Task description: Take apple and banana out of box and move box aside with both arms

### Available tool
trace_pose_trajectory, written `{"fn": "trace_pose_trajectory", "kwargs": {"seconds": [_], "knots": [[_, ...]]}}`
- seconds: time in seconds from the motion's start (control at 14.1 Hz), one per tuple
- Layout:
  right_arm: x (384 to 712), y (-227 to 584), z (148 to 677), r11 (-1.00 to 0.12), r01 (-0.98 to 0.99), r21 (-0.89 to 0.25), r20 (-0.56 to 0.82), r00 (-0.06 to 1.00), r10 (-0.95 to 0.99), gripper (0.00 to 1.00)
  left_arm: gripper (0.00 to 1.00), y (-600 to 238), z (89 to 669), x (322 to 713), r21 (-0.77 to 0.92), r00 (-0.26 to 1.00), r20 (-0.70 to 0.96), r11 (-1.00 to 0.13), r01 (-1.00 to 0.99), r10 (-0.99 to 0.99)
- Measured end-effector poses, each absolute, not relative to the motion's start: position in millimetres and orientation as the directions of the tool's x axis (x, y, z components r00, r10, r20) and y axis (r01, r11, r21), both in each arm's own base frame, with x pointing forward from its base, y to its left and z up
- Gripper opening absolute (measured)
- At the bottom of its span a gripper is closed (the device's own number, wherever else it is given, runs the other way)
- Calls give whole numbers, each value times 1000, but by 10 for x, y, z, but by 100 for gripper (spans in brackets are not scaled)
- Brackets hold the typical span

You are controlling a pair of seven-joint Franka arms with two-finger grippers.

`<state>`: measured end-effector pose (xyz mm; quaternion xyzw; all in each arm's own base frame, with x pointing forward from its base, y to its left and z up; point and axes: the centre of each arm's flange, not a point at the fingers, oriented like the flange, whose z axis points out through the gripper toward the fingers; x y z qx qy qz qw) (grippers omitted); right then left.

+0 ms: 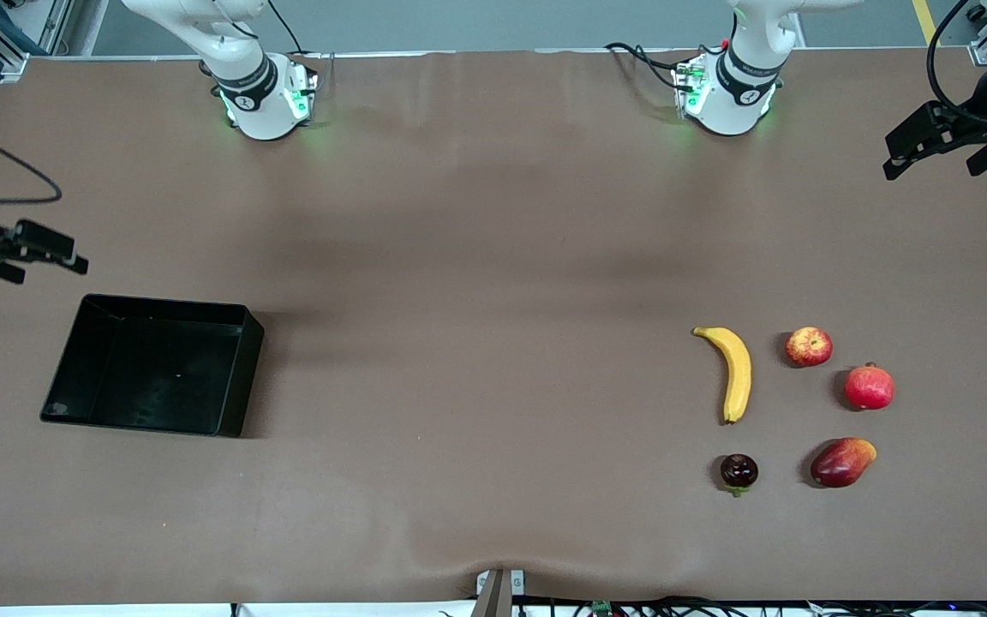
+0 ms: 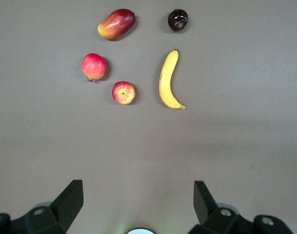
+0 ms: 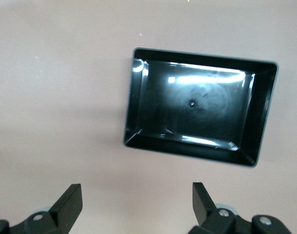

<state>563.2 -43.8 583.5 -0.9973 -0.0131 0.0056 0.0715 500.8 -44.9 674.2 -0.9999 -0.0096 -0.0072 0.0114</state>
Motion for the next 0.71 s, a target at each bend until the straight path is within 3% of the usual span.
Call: {"fn": "trace_pose_trajectory", "kwargs": {"seconds": [0.28, 0.71], "knots": [[5501, -43, 6049, -996, -2, -87, -34, 999, 1, 100, 100, -459, 6732, 5010, -23, 1000, 13, -1000, 17, 17], [5436, -133, 6437, -998, -14, -63, -11, 1000, -13, 100, 100, -458, 6699, 5032, -23, 1000, 6, -1000, 17, 17]]}}
